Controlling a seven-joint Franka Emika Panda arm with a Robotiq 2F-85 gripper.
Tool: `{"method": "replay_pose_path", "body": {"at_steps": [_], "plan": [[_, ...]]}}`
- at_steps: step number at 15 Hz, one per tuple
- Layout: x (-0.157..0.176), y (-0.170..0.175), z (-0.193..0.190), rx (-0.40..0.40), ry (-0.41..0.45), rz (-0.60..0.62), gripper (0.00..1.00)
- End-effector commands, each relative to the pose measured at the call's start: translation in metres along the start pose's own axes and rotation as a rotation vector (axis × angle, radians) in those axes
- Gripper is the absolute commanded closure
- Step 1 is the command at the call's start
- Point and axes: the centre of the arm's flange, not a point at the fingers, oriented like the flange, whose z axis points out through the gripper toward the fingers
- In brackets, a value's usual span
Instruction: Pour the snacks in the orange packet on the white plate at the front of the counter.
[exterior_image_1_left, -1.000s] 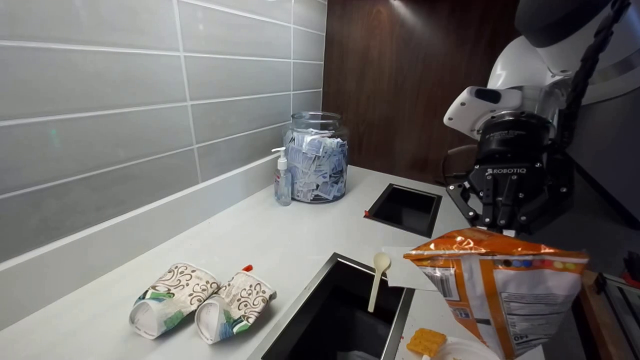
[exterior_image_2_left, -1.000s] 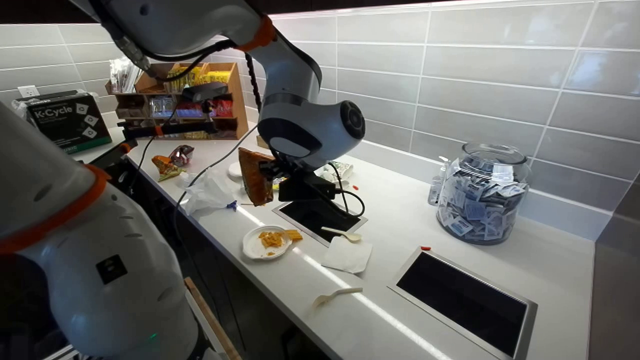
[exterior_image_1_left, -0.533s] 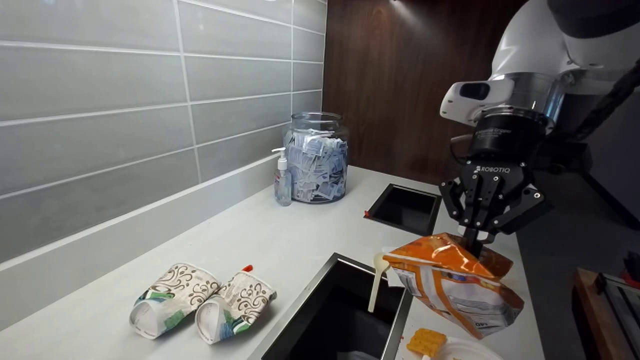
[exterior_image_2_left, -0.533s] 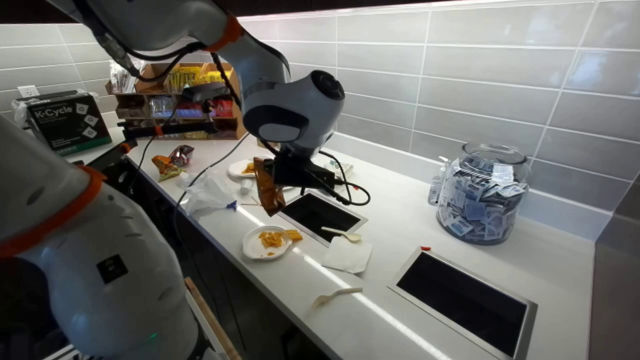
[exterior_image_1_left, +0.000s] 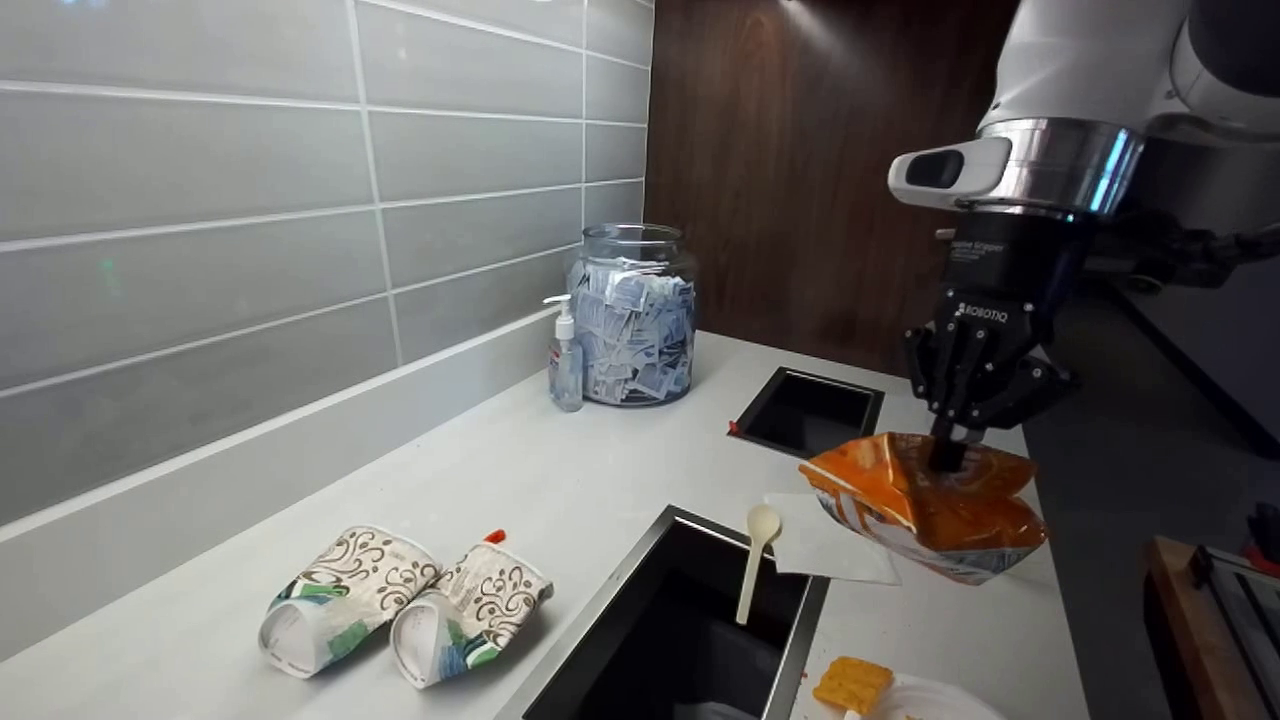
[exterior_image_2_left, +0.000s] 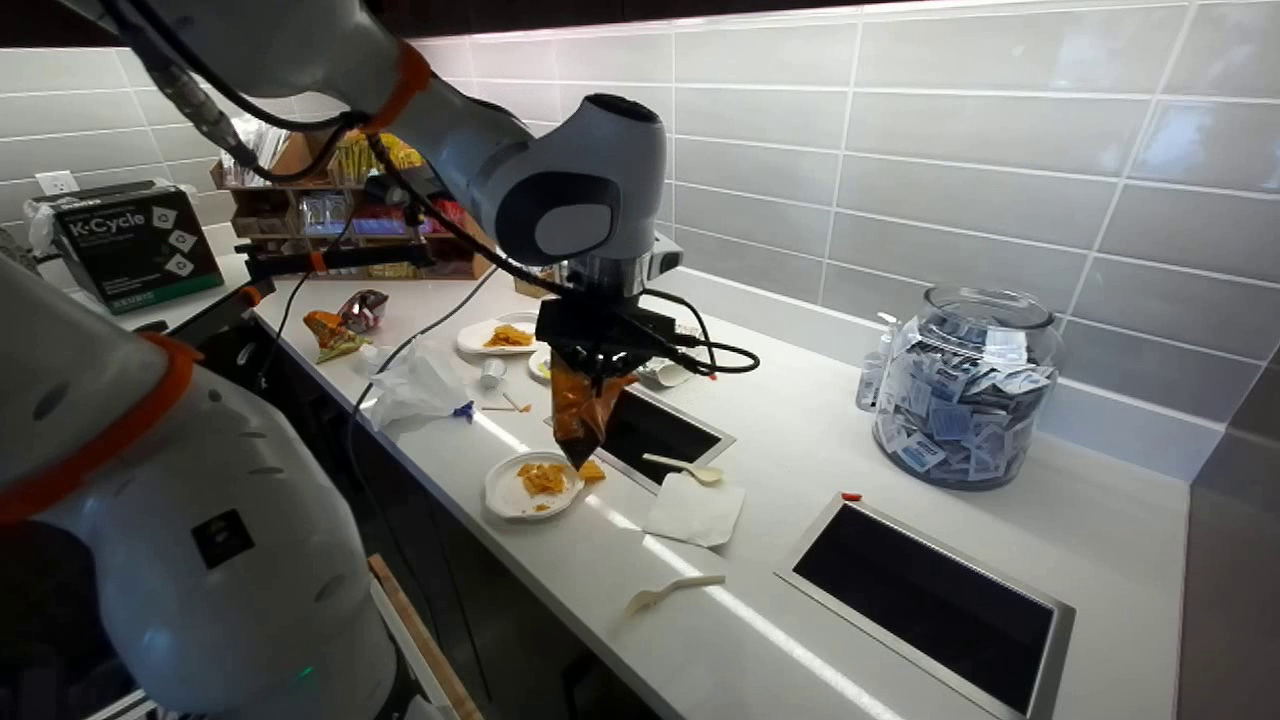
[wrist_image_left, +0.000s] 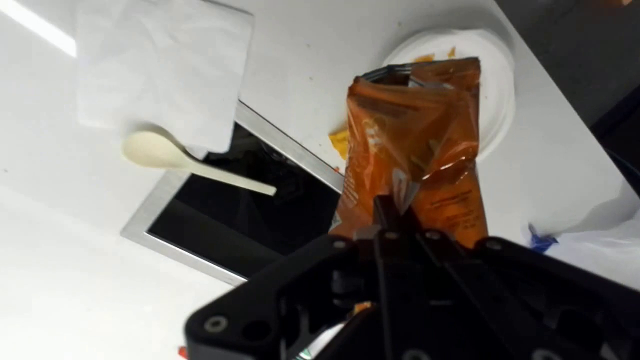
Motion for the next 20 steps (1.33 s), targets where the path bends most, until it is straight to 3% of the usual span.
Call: {"method": "replay_pose_path", "body": {"at_steps": [1, 5, 9, 20], "plan": [[-0.014, 0.008, -0.007, -0.075, -0.095, 0.116, 1.00], [-0.026, 0.024, -0.004, -0.154, -0.175, 0.234, 1.00], [-0.038, 0.037, 0.010, -0.180, -0.245, 0.334, 1.00], [-0.055, 0.063, 0.058, -0.129, -0.313, 0.457, 1.00]]}}
